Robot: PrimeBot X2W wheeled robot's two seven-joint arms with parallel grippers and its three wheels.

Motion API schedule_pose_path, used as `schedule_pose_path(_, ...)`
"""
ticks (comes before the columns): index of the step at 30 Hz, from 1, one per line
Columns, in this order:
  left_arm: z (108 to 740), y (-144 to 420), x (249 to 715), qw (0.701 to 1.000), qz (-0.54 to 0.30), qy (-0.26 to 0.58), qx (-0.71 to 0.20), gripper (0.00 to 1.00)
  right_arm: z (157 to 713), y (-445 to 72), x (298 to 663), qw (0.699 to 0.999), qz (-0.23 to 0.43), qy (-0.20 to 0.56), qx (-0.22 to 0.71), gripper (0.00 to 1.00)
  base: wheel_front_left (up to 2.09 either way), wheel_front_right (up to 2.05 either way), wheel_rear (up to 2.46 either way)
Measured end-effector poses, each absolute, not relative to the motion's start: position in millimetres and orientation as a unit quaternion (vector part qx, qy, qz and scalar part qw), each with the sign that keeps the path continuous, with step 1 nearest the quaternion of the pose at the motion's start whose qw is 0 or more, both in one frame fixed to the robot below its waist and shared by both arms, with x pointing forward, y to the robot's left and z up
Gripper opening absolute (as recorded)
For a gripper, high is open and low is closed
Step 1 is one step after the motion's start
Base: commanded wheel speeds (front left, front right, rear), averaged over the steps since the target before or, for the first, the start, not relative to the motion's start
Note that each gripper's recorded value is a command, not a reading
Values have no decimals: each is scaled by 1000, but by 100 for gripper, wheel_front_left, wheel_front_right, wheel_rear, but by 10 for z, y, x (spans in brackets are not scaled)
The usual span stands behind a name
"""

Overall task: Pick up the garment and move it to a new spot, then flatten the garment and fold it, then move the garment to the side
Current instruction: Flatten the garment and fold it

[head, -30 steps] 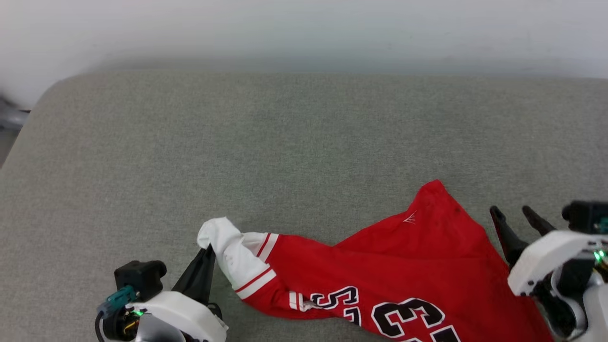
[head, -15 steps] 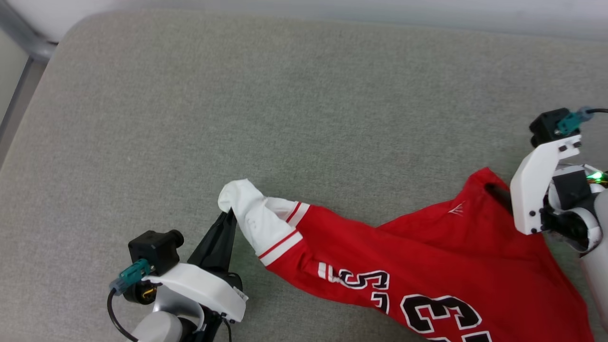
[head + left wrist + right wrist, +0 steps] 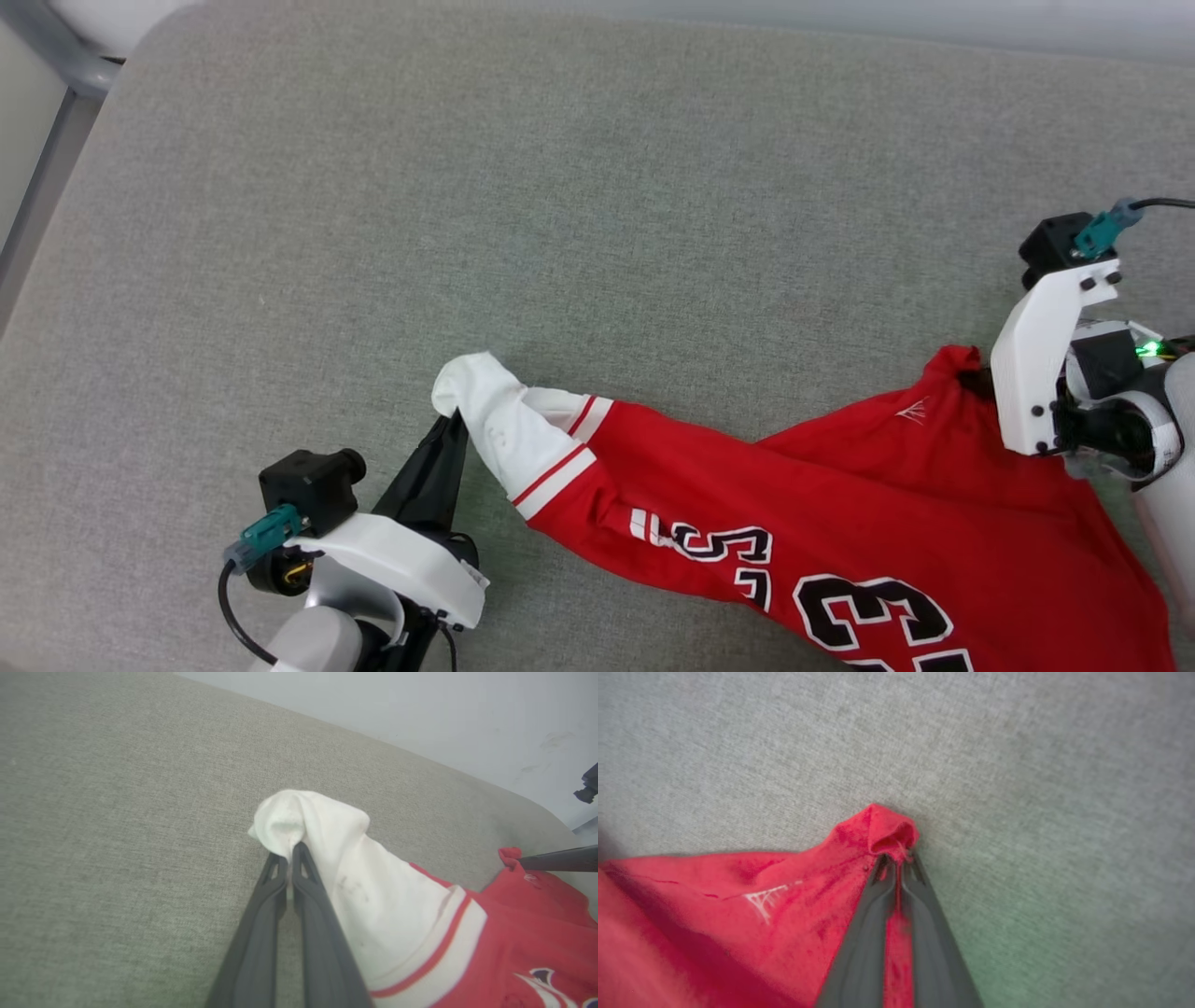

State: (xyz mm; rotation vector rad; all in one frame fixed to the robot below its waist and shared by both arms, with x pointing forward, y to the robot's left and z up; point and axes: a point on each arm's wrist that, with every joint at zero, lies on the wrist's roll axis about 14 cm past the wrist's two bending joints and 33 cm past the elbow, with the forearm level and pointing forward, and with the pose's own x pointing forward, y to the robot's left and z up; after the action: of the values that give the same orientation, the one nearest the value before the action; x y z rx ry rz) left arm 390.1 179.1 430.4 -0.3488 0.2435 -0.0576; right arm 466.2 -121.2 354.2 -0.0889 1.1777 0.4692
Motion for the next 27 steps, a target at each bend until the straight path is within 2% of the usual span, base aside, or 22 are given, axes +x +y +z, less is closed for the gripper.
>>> schedule_pose_path(6,4457,1847,3935,982,-37,101,-156,0,3843,-1208,4791,853,214,475,-31,0,0,0,0)
schedule_pose_path(11,4794,1941,4127,989,-50,57,-127,0,4399,-1397,5058,915,181,358,-34,0,0,0,0)
schedule_pose_path(17,5400,1933,4537,992,-79,-17,-95,0,5066,-1611,5236,964,135,228,-20,0,0,0,0)
schedule_pose_path(22,6001,1855,4934,988,-101,-86,-78,0,5568,-1831,5397,986,91,136,-10,0,0,0,0)
schedule_pose_path(27,6462,1849,5334,983,-110,-135,-63,0,6056,-1926,5693,996,66,56,-14,0,0,0,0)
